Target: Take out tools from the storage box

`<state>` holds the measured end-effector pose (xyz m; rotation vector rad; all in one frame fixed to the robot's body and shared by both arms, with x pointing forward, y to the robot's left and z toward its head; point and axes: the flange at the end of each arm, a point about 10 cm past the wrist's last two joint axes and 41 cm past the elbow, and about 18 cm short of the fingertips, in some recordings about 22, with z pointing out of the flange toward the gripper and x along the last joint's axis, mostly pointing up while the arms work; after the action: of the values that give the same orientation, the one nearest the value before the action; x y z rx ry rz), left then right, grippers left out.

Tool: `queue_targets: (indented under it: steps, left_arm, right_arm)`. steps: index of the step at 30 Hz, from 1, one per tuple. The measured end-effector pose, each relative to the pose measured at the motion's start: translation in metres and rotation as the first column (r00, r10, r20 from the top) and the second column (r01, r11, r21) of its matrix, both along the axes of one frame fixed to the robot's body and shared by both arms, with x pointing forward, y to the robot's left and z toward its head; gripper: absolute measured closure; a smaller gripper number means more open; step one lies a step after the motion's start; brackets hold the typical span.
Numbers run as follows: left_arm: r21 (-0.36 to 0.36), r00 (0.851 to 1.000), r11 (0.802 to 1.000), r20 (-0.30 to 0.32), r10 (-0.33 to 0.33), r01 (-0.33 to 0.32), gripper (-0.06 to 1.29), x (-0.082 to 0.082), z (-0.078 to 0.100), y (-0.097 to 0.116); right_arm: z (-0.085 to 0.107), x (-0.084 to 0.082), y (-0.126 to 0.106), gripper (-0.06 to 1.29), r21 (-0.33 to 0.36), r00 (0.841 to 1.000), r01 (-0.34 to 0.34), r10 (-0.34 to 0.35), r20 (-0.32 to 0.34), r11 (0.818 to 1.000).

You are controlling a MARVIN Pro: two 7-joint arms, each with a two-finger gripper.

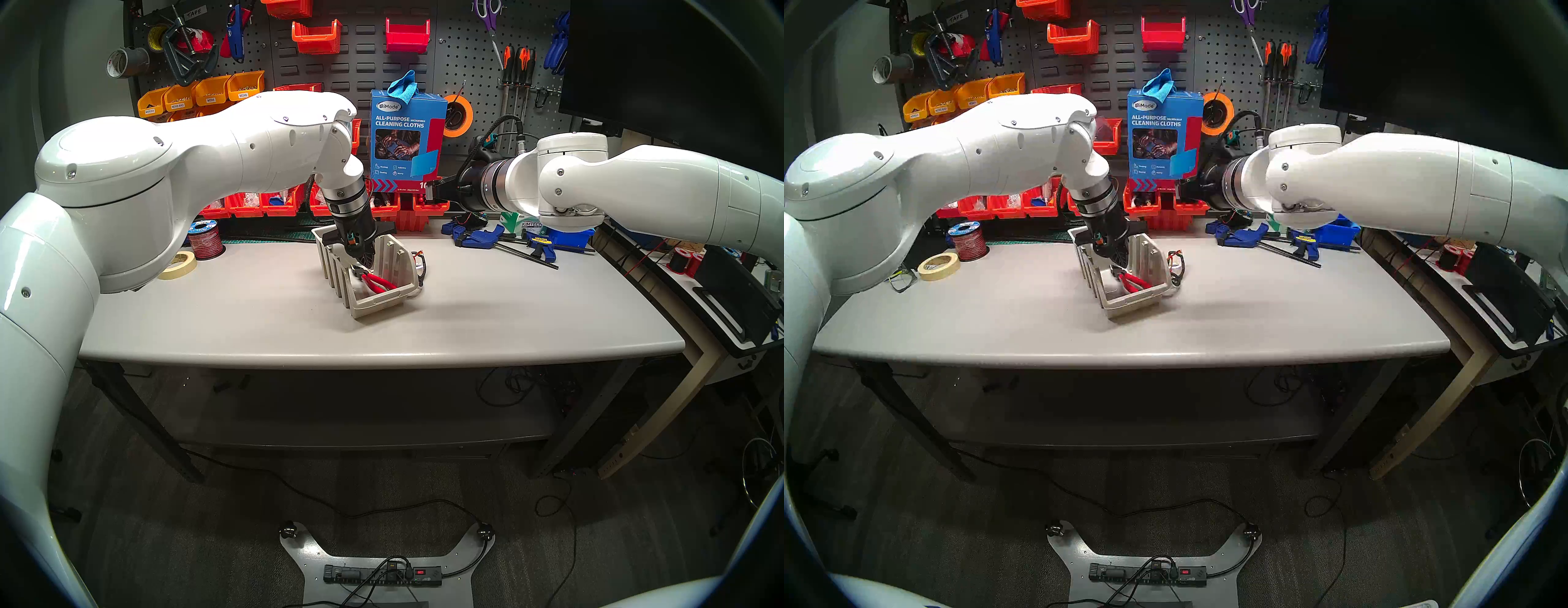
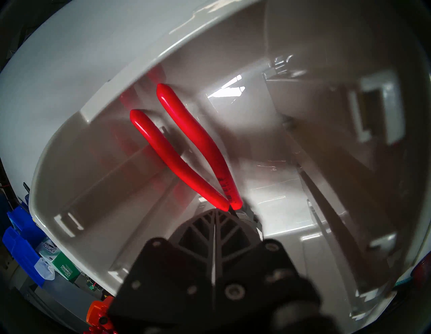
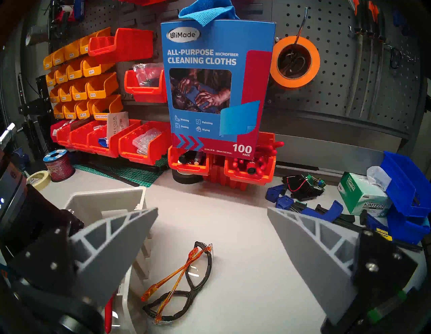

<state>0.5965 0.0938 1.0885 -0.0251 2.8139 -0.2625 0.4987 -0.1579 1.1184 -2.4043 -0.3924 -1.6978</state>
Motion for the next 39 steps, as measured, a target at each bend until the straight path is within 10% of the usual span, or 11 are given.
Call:
queue_targets:
  steps: [39]
  left_arm:
    - [0.075, 0.997, 0.994, -0.002, -0.076, 0.076, 1.25, -0.004, -0.036, -0.007]
  right_arm:
    - [-0.003, 0.000, -0.001, 0.01, -0.003, 1.000, 0.000, 0.000, -0.005, 1.000]
